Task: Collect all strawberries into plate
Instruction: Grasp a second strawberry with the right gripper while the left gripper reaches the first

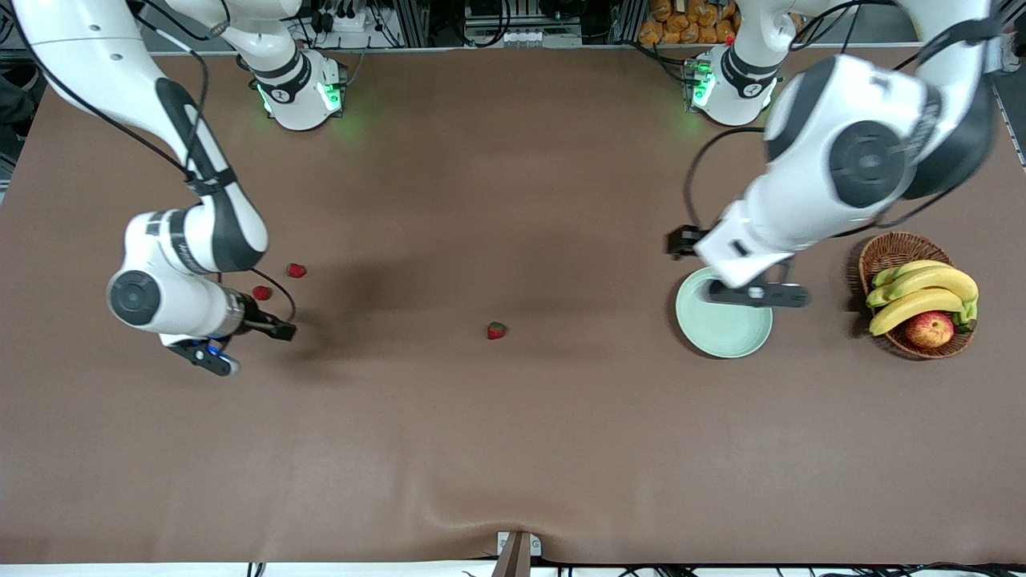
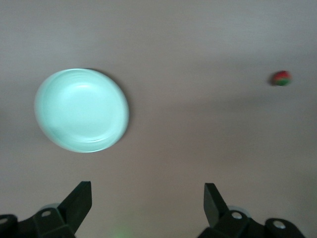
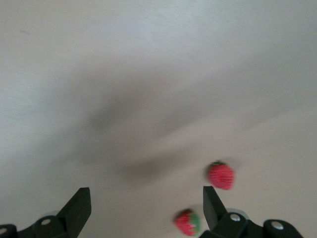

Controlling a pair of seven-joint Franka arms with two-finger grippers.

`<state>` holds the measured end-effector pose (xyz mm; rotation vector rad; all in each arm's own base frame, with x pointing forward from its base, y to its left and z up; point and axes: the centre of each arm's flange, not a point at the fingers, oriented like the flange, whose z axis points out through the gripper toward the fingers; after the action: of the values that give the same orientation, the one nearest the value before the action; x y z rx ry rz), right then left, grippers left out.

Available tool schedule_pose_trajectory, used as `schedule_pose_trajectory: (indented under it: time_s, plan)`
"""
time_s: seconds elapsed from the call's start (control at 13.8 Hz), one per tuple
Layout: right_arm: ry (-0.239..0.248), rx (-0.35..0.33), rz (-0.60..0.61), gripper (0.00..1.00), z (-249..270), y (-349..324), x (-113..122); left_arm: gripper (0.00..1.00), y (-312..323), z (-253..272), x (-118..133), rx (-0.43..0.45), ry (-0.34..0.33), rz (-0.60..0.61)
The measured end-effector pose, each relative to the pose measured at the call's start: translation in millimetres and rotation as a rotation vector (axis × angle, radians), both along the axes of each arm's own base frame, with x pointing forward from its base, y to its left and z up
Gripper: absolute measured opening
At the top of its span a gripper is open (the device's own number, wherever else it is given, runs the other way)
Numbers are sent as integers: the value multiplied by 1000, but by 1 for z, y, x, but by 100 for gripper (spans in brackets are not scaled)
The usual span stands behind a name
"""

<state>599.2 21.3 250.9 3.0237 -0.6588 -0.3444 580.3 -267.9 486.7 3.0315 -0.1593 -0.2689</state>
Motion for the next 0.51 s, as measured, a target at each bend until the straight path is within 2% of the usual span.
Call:
schedule_pose_trajectory:
  time_s: [0.14,0.29,0.51]
  plan:
    - [24,16,29,100,-11,-29,-19,100,-22,-24,4,-34,5,-8]
    - [25,27,45,100,-25,-46,-38,100,-38,-51,10,-45,1,-5]
    - [-15,30,55,100,-51,-45,-60,100,-78,-88,8,-49,-18,49]
